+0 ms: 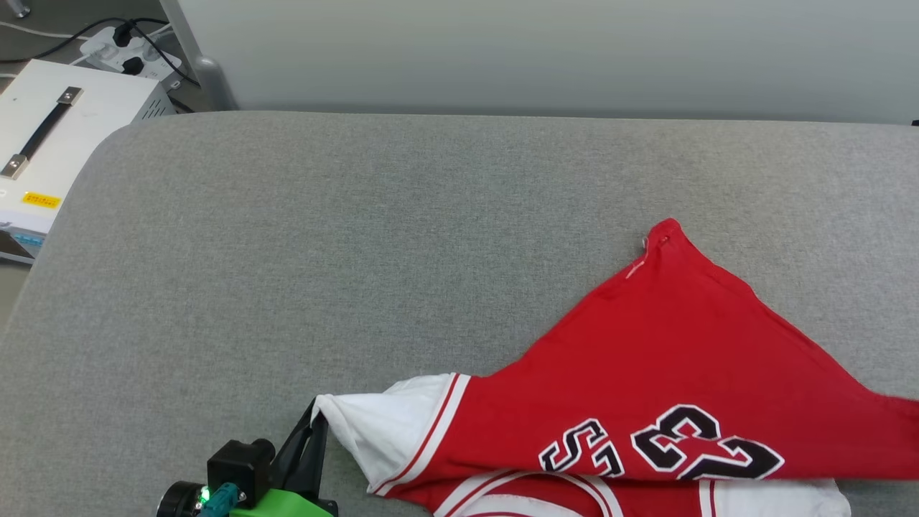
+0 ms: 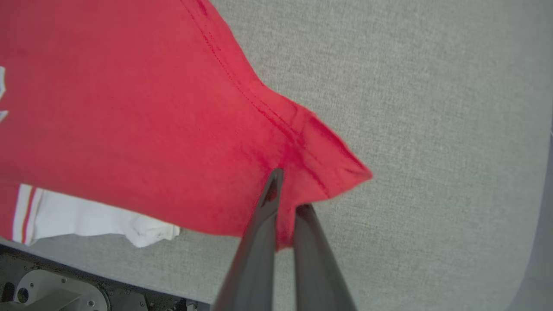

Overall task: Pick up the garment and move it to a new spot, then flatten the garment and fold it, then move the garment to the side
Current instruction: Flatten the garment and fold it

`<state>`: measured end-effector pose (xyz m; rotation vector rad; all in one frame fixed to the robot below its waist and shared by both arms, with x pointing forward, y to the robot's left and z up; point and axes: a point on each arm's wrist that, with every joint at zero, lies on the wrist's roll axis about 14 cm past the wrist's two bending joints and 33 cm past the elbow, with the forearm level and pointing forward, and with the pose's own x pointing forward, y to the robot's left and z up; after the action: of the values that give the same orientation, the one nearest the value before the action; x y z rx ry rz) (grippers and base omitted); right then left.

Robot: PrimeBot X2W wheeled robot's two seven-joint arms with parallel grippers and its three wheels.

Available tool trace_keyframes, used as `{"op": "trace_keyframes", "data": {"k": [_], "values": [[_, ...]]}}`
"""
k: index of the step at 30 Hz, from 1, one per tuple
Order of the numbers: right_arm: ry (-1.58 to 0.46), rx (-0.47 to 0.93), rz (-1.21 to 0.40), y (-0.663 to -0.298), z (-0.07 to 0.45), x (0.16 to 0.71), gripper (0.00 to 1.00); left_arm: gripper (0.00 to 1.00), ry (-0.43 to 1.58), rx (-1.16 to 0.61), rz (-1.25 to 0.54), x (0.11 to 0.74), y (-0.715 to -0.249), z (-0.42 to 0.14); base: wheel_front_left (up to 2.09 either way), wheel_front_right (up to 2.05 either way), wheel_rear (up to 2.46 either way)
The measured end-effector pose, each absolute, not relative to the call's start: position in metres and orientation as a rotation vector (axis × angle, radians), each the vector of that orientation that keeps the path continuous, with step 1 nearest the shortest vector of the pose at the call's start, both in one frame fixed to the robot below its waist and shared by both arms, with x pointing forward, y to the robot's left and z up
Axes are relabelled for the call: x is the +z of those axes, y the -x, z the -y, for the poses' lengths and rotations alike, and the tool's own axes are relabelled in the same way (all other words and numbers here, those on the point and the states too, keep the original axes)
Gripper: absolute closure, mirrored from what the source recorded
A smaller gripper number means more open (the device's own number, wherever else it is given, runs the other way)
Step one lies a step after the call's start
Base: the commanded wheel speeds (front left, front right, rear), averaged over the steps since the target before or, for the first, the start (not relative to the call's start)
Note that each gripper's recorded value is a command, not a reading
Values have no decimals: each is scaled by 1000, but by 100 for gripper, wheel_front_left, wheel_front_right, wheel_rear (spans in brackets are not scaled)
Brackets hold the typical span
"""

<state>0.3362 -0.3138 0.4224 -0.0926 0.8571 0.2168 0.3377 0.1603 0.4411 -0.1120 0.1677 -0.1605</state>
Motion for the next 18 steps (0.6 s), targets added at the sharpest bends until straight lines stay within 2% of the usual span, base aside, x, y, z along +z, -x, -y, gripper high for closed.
{"op": "trace_keyframes", "data": {"k": [7, 10, 11, 12, 18], "values": [[-50, 164, -1018, -272, 304, 368, 100, 100, 112, -156, -184, 436, -336, -162, 0, 0, 0], [-56, 159, -1031, -267, 300, 361, 100, 100, 112, -151, -193, 433, -336, -163, 0, 0, 0], [-65, 154, -1016, -270, 298, 362, 78, 100, 112, -151, -195, 432, -335, -163, 0, 0, 0], [-69, 150, -996, -274, 297, 365, 0, 100, 112, -150, -196, 432, -335, -163, 0, 0, 0], [-100, 127, -831, -308, 298, 399, 0, 100, 112, -150, -198, 431, -335, -164, 0, 0, 0]]}}
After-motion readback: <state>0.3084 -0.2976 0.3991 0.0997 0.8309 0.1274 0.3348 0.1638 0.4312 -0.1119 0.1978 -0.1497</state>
